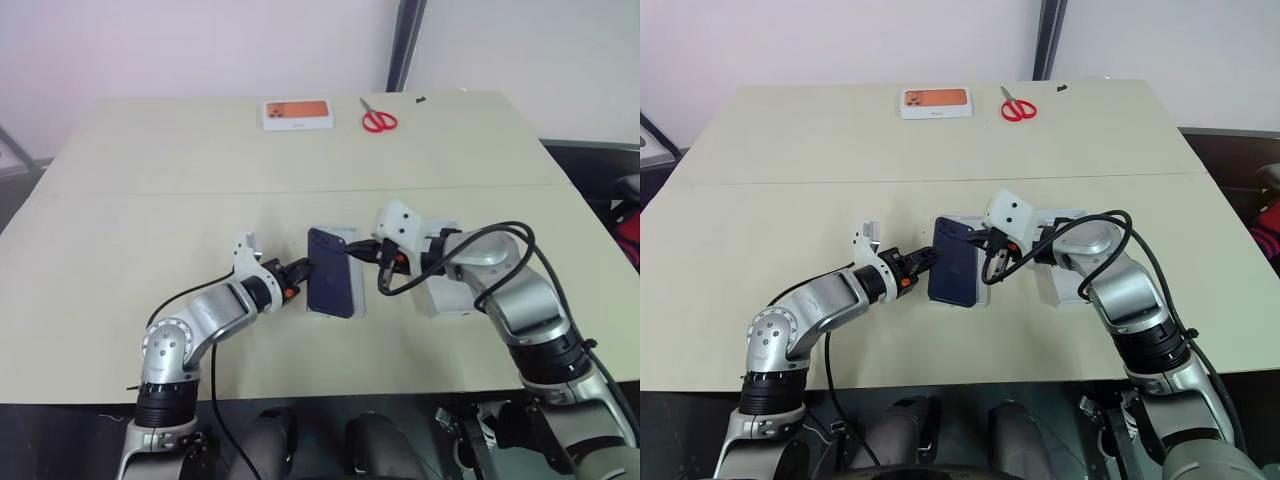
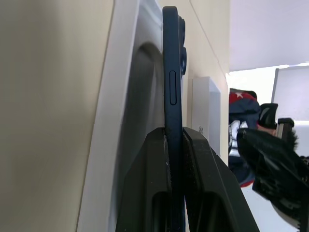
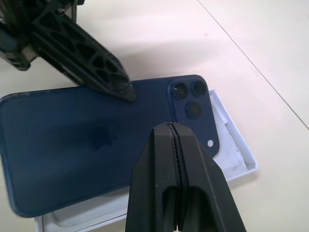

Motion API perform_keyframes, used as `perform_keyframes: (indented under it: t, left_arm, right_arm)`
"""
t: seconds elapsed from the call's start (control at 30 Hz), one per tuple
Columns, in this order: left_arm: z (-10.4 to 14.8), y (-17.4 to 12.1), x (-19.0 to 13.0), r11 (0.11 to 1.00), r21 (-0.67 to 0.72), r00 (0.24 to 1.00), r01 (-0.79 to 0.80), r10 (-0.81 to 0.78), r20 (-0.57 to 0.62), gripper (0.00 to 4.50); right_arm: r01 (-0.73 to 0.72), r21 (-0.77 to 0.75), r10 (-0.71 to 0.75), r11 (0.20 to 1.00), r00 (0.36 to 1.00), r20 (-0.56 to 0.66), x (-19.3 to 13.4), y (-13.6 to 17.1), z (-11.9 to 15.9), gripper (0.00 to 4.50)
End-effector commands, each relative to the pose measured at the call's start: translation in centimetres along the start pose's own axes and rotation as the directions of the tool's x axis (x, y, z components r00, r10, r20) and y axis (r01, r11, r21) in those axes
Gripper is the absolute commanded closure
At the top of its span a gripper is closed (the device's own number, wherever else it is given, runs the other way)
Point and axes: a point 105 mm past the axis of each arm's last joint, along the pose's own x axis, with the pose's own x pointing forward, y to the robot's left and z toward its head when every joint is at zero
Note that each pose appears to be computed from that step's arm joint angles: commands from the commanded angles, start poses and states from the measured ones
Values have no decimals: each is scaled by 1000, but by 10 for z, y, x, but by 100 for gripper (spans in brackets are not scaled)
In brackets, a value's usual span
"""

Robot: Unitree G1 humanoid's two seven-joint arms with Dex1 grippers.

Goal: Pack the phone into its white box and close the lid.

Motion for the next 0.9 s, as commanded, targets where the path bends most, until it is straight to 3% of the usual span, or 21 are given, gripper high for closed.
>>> perform_keyframes:
  t: [0.03,0.1,0.27,0.47,0.67,0.77,0.9]
  left_arm:
    - [3,-16,1,997,23,997,70,-70,12,355]
    - [5,-19,1,997,24,997,79,-79,14,273]
    - [7,-23,-3,994,45,995,95,-95,1,17]
    - [14,-17,-14,976,211,999,44,-42,-11,7]
    - [26,-5,-30,879,477,999,-14,28,-22,7]
    - [45,-4,-43,773,632,999,-50,31,41,7]
    - [65,5,-62,534,838,993,-113,34,112,7]
  right_arm:
    - [0,-43,1,999,1000,30,-2,3,10,450]
    - [-2,-43,3,999,1000,29,-2,4,10,450]
    - [-2,-45,4,999,1000,25,-2,3,10,450]
    - [-4,-69,4,998,1000,0,-3,3,6,450]
    - [-21,-73,21,997,1000,-8,1,7,6,450]
    - [-12,-57,11,998,1000,-20,9,5,8,450]
    - [24,-45,-24,999,1000,-17,33,6,22,450]
